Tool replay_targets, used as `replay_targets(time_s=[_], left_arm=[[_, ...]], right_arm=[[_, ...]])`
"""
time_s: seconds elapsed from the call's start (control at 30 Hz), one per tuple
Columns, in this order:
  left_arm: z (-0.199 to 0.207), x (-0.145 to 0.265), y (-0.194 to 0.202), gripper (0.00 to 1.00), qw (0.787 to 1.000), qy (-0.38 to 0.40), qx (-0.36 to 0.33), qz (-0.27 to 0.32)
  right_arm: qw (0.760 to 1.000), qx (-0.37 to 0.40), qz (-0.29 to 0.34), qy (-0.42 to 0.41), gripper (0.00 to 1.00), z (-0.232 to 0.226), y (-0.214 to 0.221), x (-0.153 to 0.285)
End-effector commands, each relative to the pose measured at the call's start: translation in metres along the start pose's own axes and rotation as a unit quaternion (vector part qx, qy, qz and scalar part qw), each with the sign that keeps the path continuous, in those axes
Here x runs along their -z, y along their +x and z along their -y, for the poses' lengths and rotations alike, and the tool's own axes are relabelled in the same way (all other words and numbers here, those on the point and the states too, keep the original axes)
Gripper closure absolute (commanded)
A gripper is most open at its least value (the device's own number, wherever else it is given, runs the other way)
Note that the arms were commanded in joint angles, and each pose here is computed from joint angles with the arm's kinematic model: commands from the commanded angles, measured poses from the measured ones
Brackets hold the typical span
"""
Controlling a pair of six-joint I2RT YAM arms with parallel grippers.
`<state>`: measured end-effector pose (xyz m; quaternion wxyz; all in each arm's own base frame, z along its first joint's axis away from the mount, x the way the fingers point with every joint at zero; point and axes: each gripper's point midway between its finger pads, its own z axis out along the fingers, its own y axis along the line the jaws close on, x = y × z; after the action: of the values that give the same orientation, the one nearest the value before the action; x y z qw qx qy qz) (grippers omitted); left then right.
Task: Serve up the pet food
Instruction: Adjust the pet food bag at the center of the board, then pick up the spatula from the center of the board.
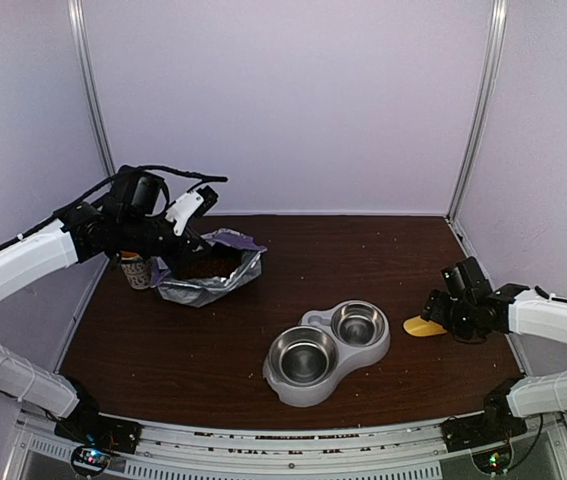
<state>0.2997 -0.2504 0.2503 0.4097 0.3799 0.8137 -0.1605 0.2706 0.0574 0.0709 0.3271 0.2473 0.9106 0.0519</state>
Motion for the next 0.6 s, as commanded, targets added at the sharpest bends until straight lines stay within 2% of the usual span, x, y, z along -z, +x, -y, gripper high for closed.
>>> replay_targets(time_s=[0.0, 0.13, 0.57], left_arm=[[0.003, 0.009, -0.008, 1.0, 1.0, -0.003, -0.009, 0.012], [0.003, 0.011, -0.008, 1.0, 1.0, -0.005, -0.01, 0.013], [0.007, 0.01, -0.008, 1.0, 1.0, -0.001, -0.014, 0.013]], right_arm=[[1.0, 0.012, 0.02, 0.012, 0.19, 0.0, -0.011, 0.0], [0.999, 0.03, 0.02, 0.036, 0.18, 0.008, -0.013, -0.002], [0.997, 0.07, 0.025, 0.032, 0.17, -0.004, -0.034, -0.016]])
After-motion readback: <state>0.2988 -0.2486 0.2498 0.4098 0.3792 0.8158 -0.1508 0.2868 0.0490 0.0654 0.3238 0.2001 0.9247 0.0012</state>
